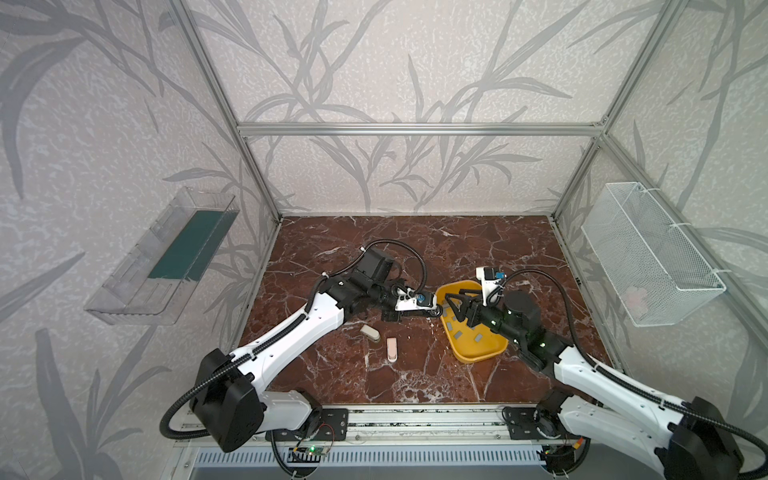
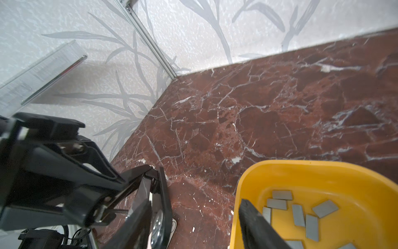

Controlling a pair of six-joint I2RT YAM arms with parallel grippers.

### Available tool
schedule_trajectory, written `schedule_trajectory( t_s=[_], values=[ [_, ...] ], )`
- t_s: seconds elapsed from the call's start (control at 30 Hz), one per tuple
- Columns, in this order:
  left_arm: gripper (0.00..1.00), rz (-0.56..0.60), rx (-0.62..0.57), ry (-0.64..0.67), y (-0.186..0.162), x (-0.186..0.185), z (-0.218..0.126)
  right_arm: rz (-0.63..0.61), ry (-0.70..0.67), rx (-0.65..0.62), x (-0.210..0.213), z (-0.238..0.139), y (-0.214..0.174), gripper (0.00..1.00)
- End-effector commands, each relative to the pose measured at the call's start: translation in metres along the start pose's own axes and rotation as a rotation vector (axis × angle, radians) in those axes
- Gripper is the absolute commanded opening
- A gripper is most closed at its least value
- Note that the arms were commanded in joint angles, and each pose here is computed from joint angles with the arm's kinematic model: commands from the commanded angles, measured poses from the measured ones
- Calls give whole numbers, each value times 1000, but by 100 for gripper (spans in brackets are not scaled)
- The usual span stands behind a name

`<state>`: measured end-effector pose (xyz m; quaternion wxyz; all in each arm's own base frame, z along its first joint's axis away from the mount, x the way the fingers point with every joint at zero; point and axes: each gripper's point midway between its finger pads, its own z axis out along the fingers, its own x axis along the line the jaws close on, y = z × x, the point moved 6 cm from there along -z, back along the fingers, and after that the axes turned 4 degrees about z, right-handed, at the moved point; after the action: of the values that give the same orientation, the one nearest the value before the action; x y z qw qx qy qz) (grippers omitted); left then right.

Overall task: Load the staples into the stapler
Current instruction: 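Grasp the stapler's top arm with the right gripper beside the left gripper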

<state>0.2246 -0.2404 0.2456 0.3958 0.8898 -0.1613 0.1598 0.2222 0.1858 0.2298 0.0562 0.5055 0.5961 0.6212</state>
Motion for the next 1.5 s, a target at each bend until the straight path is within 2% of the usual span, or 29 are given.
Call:
schedule_trajectory(
  t_s=[0.0,0.13,0.27,0.63,1.07,1.47],
  values=[
    [0,59,-33,23,16,9,-8,-102,39,-87,9,-13,12,65],
    [0,62,-34,8,17,8,-9,-183,174,-139,24,-26,12,56],
    [0,79,-47,-26,19,1,-11,-243,240,-110,38,-27,10,45],
    [0,151,-83,-87,24,-15,-26,-419,310,39,71,-5,-18,39],
    [0,147,-103,-82,27,-15,-39,-465,387,129,82,9,-36,37],
    [0,137,-142,-56,29,-12,-54,-512,389,196,86,21,-52,31]
  ],
)
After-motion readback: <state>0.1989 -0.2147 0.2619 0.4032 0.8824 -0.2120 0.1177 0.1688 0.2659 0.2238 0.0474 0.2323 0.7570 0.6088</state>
